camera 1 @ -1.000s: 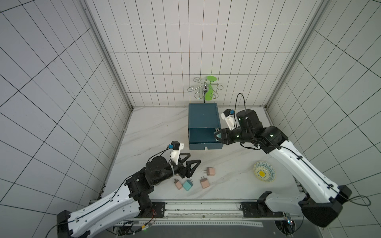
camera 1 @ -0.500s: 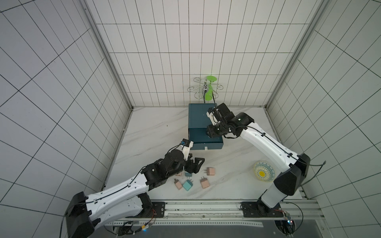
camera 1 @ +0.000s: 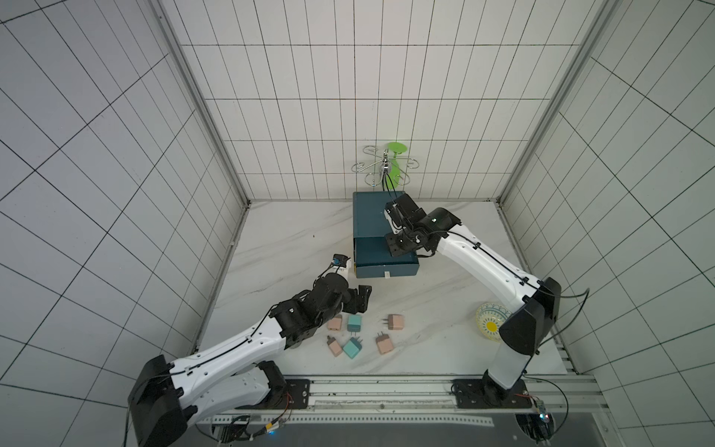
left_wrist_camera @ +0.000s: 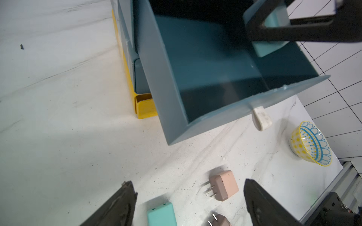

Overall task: Place the plugs into the drawer by color
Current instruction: Place the plug in the drawer.

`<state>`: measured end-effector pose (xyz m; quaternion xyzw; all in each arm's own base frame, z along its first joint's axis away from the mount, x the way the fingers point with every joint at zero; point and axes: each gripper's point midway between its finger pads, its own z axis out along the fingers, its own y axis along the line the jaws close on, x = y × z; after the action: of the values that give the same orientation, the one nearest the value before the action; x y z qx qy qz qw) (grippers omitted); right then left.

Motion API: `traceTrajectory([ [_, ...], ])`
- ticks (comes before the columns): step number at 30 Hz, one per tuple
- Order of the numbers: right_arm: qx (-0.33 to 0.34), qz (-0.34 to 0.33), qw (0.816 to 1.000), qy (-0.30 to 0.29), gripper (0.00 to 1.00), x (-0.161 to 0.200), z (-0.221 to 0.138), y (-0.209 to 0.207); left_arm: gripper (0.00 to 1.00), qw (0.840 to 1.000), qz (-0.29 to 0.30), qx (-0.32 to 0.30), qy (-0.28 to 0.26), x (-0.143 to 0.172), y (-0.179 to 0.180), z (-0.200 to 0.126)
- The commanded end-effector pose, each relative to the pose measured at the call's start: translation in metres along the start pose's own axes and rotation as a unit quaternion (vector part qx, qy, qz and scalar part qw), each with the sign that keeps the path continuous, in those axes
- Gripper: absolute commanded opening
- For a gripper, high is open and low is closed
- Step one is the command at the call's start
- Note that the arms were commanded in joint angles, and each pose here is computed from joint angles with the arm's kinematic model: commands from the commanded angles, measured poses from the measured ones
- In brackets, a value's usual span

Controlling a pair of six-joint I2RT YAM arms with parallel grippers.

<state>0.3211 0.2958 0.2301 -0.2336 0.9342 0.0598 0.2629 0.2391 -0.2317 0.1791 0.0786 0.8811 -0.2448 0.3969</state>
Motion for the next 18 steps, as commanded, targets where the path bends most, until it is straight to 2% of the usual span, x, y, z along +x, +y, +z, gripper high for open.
traceTrajectory([
  [1,0.022,-0.005,1.000,0.019,0.16,0.016,-0.011,-0.008,0.89,1.000,-0.009,-0.001,-0.002,-0.004,0.003,-0.001],
  [7,0.003,-0.011,1.000,-0.008,0.16,0.015,-0.033,0.002,0.89,1.000,-0.016,-0.011,-0.002,-0.006,0.010,0.000],
  [13,-0.006,-0.008,0.999,0.033,0.15,0.032,-0.009,0.000,0.89,1.000,-0.018,-0.016,-0.005,-0.007,0.015,0.001],
  [18,0.011,-0.007,0.999,0.035,0.15,0.031,0.003,-0.006,0.89,1.000,-0.019,-0.021,0.000,-0.005,0.017,0.004],
])
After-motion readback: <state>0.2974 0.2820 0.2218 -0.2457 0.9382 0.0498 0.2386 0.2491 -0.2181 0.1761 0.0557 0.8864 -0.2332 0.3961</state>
